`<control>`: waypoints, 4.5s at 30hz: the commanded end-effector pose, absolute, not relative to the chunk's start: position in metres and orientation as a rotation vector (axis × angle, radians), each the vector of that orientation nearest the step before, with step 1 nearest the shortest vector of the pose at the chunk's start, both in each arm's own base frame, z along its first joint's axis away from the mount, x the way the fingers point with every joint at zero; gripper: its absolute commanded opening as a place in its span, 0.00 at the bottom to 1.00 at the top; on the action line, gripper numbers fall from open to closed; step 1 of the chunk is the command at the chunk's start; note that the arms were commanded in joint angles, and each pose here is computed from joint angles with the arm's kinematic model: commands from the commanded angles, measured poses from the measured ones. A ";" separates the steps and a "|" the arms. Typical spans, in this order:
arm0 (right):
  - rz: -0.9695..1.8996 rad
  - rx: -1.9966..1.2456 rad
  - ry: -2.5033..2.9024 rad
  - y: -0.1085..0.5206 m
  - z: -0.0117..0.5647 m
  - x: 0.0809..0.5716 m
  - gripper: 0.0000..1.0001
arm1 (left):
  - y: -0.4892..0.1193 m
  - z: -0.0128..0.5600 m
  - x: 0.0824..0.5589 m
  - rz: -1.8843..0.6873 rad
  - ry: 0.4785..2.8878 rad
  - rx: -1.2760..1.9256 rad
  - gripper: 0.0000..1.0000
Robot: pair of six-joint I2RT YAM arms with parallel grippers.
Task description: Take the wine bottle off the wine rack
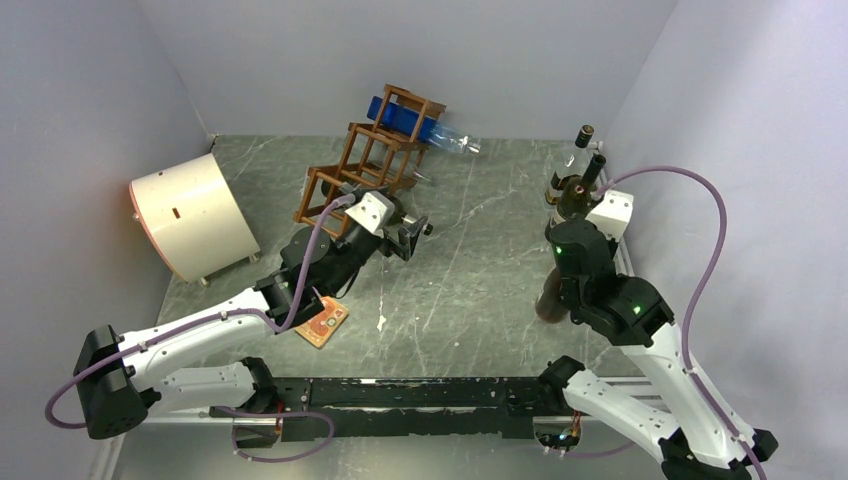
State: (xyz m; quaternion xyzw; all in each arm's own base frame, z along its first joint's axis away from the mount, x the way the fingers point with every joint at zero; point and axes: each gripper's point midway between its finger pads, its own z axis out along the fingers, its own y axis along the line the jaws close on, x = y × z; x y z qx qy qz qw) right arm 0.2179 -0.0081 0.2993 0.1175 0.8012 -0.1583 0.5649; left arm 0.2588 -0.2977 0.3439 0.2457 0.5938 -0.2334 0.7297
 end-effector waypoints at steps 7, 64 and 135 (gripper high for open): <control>-0.480 0.577 1.625 -0.052 0.332 0.202 0.00 | -0.293 0.356 0.257 -0.499 1.279 0.519 0.94; -0.368 0.604 1.506 -0.059 0.376 0.194 0.82 | -0.299 0.353 0.253 -0.486 1.280 0.549 0.95; 0.545 -0.250 2.013 0.409 0.198 0.429 0.90 | -0.160 0.392 0.277 -0.169 1.196 -0.022 0.95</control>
